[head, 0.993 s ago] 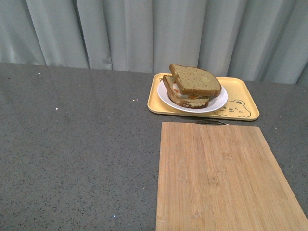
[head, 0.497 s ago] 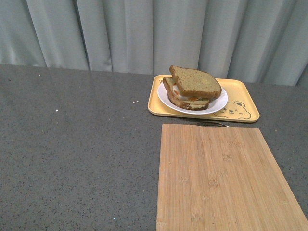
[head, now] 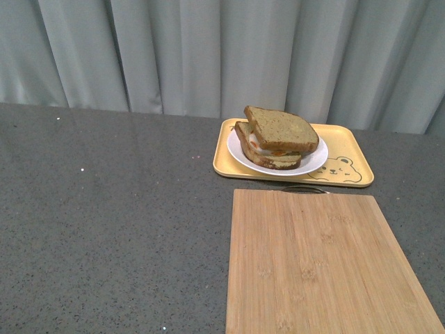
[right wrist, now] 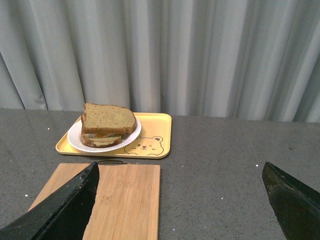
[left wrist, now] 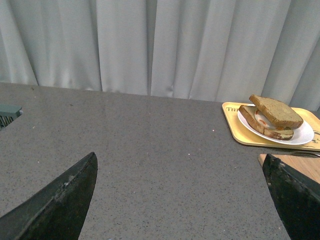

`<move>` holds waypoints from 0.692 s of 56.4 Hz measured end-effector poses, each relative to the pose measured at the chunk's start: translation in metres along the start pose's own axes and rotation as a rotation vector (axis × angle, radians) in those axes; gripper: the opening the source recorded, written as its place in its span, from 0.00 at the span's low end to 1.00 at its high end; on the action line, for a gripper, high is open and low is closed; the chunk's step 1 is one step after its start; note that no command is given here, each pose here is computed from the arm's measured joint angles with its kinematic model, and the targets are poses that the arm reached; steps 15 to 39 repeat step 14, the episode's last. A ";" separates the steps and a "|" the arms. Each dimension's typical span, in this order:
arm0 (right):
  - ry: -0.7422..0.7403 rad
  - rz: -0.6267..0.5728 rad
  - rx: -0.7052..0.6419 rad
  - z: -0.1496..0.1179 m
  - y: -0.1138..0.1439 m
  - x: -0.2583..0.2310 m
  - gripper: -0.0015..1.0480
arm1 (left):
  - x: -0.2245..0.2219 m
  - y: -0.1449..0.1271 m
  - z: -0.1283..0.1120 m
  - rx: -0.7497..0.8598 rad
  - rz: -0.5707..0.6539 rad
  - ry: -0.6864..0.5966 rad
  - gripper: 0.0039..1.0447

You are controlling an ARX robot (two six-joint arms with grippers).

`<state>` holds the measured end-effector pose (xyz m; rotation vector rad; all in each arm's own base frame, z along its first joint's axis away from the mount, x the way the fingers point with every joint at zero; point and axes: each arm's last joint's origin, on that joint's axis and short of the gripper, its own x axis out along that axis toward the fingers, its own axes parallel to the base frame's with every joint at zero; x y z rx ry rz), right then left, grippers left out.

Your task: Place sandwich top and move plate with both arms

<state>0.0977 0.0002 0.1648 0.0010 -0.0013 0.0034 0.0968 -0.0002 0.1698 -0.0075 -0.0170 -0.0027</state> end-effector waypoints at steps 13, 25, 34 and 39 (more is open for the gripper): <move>0.000 0.000 0.000 0.000 0.000 0.000 0.91 | 0.000 0.000 0.000 0.000 0.000 0.000 0.94; 0.000 0.000 0.000 0.000 0.000 0.000 0.91 | 0.000 0.000 0.000 0.000 0.000 0.000 0.94; 0.000 0.000 0.000 0.000 0.000 0.000 0.91 | 0.000 0.000 0.000 0.000 0.000 0.000 0.94; 0.000 0.000 0.000 0.000 0.000 0.000 0.91 | 0.000 0.000 0.000 0.000 0.000 0.000 0.94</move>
